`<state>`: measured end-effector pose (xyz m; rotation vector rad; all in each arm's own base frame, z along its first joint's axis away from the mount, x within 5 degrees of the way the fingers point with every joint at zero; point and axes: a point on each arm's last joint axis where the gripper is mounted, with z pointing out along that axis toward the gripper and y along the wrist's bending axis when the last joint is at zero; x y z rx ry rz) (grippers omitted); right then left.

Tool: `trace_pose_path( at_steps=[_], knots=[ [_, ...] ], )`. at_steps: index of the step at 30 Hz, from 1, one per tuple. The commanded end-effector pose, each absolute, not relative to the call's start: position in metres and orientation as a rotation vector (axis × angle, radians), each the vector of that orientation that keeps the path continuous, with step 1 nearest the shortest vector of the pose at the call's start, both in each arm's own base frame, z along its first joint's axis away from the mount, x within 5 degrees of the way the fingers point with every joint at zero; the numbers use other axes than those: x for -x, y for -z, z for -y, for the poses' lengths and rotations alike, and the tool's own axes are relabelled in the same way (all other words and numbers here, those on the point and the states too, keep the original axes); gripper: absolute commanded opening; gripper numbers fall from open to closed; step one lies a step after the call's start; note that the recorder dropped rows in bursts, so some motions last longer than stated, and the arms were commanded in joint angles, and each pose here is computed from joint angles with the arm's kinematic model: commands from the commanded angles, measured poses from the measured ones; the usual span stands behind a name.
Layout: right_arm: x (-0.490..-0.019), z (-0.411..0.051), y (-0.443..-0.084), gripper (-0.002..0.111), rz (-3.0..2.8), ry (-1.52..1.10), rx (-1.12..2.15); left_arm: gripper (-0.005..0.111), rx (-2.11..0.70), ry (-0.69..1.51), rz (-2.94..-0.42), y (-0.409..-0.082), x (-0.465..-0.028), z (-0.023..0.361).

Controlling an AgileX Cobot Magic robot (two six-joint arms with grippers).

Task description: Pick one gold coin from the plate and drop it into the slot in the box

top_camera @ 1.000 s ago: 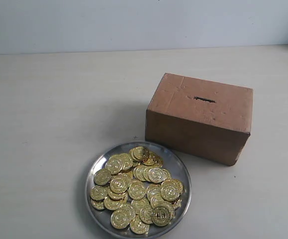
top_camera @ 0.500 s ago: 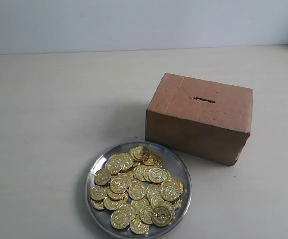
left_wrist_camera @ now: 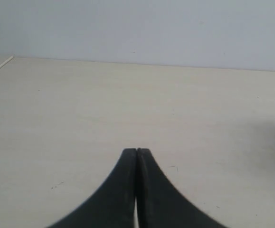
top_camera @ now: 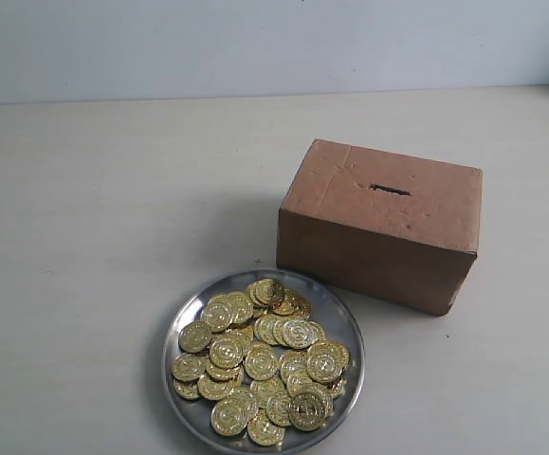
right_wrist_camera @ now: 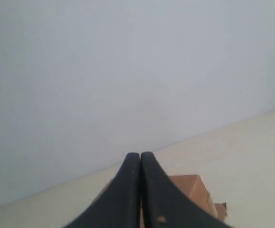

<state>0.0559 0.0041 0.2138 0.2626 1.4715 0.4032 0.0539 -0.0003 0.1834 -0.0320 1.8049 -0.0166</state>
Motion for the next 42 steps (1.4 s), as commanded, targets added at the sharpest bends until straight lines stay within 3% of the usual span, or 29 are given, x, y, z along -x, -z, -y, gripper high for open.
trace_pose_path(
  at_steps=[1, 6, 10, 18, 28, 32, 37, 42],
  knots=[
    [-0.054, 0.002, -0.228, 0.000, -1.281, -0.485, -0.370, 0.000, 0.040, 0.031, -1.799, -0.185, -0.054, 0.001],
    [-0.051, 0.003, -0.239, 0.000, -1.233, -0.527, -0.392, 0.000, 0.040, 0.031, -1.799, -0.185, -0.054, 0.001],
    [-0.037, -0.004, -0.283, 0.000, -1.292, -0.536, -0.293, 0.000, 0.040, 0.031, -1.799, -0.185, -0.054, 0.001],
    [-0.028, -0.017, -0.326, 0.000, -1.587, -0.406, -0.028, 0.000, 0.040, 0.031, -1.799, -0.185, -0.054, 0.001],
    [-0.074, -0.052, -0.370, 0.000, -1.881, -0.612, 0.349, 0.000, 0.040, 0.031, -1.799, -0.185, -0.054, 0.001],
    [-0.111, -0.059, -0.370, 0.000, -2.037, -0.658, 0.444, 0.000, 0.040, 0.031, -1.799, -0.185, -0.054, 0.001],
    [-0.169, -0.065, -0.339, 0.000, -2.241, -0.719, 0.455, 0.000, 0.040, 0.031, -1.799, -0.185, -0.054, 0.001],
    [-0.192, -0.078, -0.325, 0.000, -2.224, -0.883, 0.554, 0.000, 0.040, 0.031, -1.799, -0.185, -0.054, 0.001]
  ],
)
